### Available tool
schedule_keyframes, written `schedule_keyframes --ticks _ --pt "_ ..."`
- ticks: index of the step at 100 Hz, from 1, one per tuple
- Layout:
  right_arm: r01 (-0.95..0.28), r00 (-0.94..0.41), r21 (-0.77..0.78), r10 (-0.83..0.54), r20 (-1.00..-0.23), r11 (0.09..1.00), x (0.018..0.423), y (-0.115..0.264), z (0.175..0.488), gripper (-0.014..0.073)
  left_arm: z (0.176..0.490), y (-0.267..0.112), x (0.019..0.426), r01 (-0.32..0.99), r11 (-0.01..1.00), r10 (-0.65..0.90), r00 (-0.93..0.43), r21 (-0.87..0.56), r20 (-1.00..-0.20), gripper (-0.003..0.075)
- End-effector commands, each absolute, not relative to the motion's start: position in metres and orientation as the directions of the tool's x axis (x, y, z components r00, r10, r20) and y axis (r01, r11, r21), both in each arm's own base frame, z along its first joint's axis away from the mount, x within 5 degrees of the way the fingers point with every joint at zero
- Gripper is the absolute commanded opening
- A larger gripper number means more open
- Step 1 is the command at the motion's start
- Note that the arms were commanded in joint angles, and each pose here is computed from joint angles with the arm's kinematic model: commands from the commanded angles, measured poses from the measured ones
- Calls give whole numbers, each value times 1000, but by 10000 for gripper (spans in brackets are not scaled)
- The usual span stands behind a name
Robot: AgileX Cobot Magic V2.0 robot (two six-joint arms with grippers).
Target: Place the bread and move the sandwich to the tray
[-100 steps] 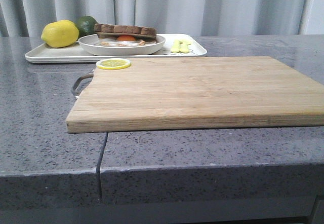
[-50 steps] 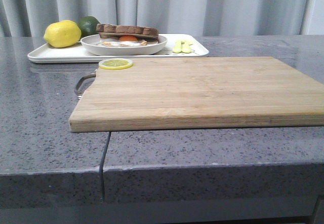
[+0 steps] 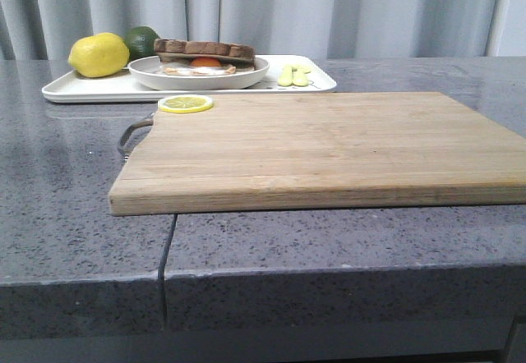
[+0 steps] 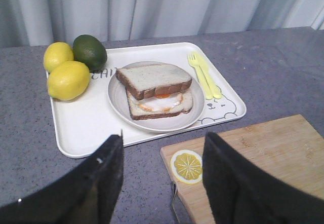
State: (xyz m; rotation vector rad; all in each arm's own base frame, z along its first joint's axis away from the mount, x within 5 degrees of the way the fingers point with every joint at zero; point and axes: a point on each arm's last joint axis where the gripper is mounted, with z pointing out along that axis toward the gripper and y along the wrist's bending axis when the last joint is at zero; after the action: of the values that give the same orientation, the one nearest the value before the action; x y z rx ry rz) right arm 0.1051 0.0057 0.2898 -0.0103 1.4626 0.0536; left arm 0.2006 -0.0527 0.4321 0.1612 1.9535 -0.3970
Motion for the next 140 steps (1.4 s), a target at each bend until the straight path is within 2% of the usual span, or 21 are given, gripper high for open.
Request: schedule_keyframes --ticks 1,27,53,74,91,104,127,138,140 --pt "-2 206 24 24 -978 1000 104 2 305 508 434 -47 175 289 934 -149 -221 -211 -964 337" --pt "-15 177 21 24 -984 1000 104 3 303 508 371 -31 126 239 946 -201 -100 -220 -974 337" --pt "-38 128 18 23 -991 999 105 5 298 508 326 -21 99 212 951 -224 -22 -224 -974 337" --pt "-50 101 17 22 -995 999 105 6 296 508 304 -20 95 202 953 -217 -59 -225 -974 337" --pt "-54 93 16 21 -995 998 105 7 295 491 302 -20 96 201 954 -216 -67 -225 -974 330" --pt "-54 93 16 21 -995 998 105 7 295 390 302 -20 96 201 954 -216 -67 -225 -974 235" --pt "-54 93 16 21 -995 998 105 7 295 57 302 -20 96 201 954 -216 -67 -225 -974 -18" --pt "-54 92 16 21 -996 998 105 7 295 -75 302 -20 96 201 954 -216 -67 -225 -974 -19" --pt "-54 92 16 21 -996 998 105 7 295 -72 302 -20 96 201 954 -216 -67 -225 -974 -19"
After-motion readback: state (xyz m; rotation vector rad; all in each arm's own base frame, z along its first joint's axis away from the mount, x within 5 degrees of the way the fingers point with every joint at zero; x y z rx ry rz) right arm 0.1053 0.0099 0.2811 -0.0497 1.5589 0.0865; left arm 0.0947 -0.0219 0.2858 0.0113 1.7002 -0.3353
